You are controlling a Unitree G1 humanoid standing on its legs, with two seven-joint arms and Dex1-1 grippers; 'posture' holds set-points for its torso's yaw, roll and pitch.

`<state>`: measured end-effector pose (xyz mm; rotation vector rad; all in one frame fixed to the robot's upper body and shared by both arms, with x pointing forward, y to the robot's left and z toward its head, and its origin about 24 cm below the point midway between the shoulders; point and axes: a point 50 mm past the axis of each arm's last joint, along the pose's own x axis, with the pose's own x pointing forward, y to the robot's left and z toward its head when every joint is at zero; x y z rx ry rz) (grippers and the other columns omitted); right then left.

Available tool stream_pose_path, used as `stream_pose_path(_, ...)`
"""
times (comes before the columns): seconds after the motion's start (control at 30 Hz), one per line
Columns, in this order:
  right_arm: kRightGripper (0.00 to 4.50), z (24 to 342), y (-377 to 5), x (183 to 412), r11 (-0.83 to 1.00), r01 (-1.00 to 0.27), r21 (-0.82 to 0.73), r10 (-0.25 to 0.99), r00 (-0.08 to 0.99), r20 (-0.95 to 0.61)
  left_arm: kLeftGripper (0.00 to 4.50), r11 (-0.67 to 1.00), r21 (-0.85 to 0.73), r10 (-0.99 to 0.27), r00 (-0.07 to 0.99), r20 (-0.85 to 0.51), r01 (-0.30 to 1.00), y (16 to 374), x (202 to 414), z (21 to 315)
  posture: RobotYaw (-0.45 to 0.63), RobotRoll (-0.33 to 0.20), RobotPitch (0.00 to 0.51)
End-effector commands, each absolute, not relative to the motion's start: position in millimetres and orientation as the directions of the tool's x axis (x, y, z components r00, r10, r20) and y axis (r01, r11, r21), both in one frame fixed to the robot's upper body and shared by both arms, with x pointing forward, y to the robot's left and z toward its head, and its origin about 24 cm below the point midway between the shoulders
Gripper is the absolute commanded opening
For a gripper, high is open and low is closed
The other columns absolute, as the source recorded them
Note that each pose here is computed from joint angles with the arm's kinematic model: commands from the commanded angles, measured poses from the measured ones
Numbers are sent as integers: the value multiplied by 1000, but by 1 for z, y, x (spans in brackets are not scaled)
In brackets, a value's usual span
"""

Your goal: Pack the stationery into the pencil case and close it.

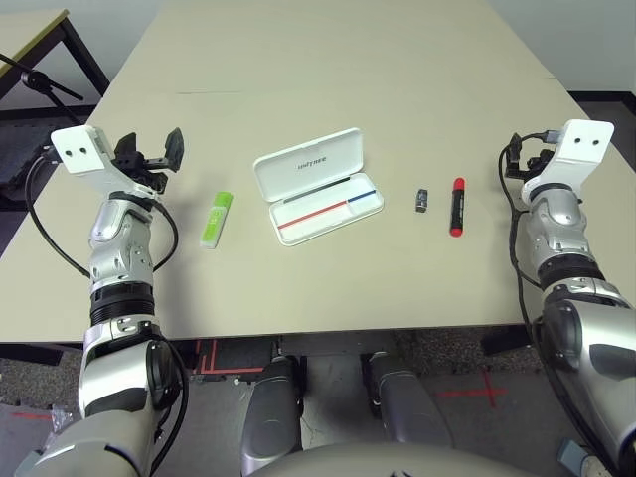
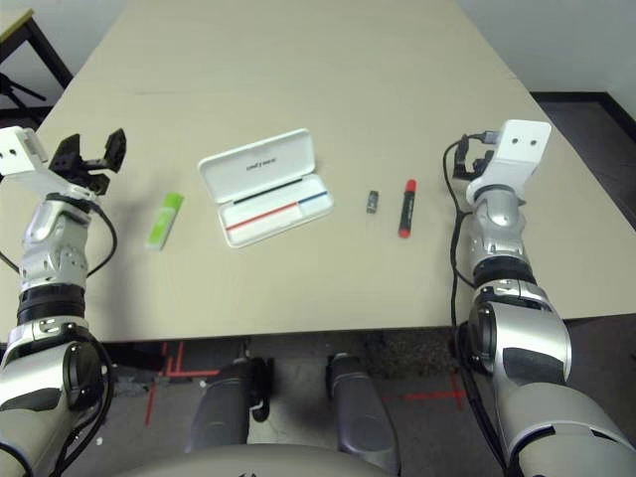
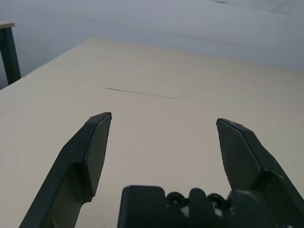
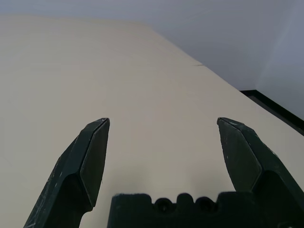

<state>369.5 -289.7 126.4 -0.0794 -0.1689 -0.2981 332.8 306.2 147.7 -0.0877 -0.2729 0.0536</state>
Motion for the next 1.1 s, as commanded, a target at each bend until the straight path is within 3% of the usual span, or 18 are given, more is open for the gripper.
stream_pose_path(0.03, 4500, 125, -284, 373, 958, 279, -63, -266, 951, 159, 4465, 994, -87, 84, 955, 284, -61, 313, 328, 153, -54, 0, 167)
stream_pose_path(0.3, 4500, 129, -283, 374, 965, 256, -53, -244, 954, 172, 4465, 996, -81, 54, 953, 297, -32, 309, 329, 157, -70, 0, 165)
stream_pose_path(0.53, 4500, 134, -277, 377, 988, 144, -62, -132, 977, 167, 4465, 998, -56, 17, 953, 301, 0, 312, 325, 164, -70, 0, 164)
stream_pose_path(0.87, 4500, 152, -275, 373, 960, -214, -180, 230, 971, 70, 4465, 995, 13, -98, 951, 293, 99, 306, 317, 187, -66, 0, 159)
stream_pose_path(1.1, 4500, 164, -265, 361, 792, -553, -260, 540, 832, -127, 4465, 977, 52, -213, 950, 231, 206, 291, 311, 195, -61, 0, 159)
